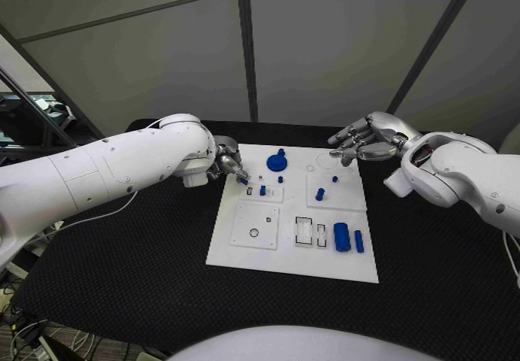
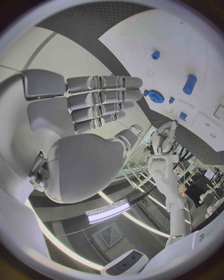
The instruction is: Assemble the parts on the task board
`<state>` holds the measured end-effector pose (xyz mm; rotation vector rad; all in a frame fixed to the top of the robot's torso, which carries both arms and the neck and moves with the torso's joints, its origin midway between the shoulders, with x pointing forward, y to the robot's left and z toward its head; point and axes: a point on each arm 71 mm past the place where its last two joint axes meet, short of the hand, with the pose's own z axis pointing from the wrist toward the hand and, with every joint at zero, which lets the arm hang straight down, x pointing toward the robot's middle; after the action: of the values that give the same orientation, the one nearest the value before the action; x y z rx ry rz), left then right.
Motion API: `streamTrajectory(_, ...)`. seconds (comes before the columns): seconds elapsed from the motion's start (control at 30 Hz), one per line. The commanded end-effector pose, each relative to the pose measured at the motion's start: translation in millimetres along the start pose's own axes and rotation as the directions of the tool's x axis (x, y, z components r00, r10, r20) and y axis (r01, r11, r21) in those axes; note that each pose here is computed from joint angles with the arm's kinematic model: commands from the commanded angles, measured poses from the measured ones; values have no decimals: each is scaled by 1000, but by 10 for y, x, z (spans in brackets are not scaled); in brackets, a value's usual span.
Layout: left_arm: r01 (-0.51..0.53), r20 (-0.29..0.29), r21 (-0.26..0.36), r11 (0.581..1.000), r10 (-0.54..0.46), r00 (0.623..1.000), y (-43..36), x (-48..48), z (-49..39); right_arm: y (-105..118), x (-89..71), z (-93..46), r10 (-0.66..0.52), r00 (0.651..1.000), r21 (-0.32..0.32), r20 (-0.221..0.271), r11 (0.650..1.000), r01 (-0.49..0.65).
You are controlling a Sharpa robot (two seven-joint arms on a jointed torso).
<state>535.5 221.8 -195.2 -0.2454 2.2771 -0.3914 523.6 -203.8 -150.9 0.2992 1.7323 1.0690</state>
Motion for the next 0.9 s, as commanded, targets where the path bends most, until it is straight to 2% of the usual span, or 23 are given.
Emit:
streamTrajectory(0.03,-33,47,-21,999,34,998,6,1,-7,16,-6,1,-1,1000,-11,-5,1000,1)
streamTrajectory(0.57,-32,51,-19,999,33,998,1,23,-5,16,-6,1,-1,1000,-11,-5,1000,1)
streamTrajectory(0.73,-46,26,-5,999,46,999,-57,141,-2,19,2,11,-1,1000,-13,-8,1000,1)
streamTrajectory(0.9,-57,7,8,998,57,998,-99,212,-11,19,4,15,0,1000,-13,-9,1000,0)
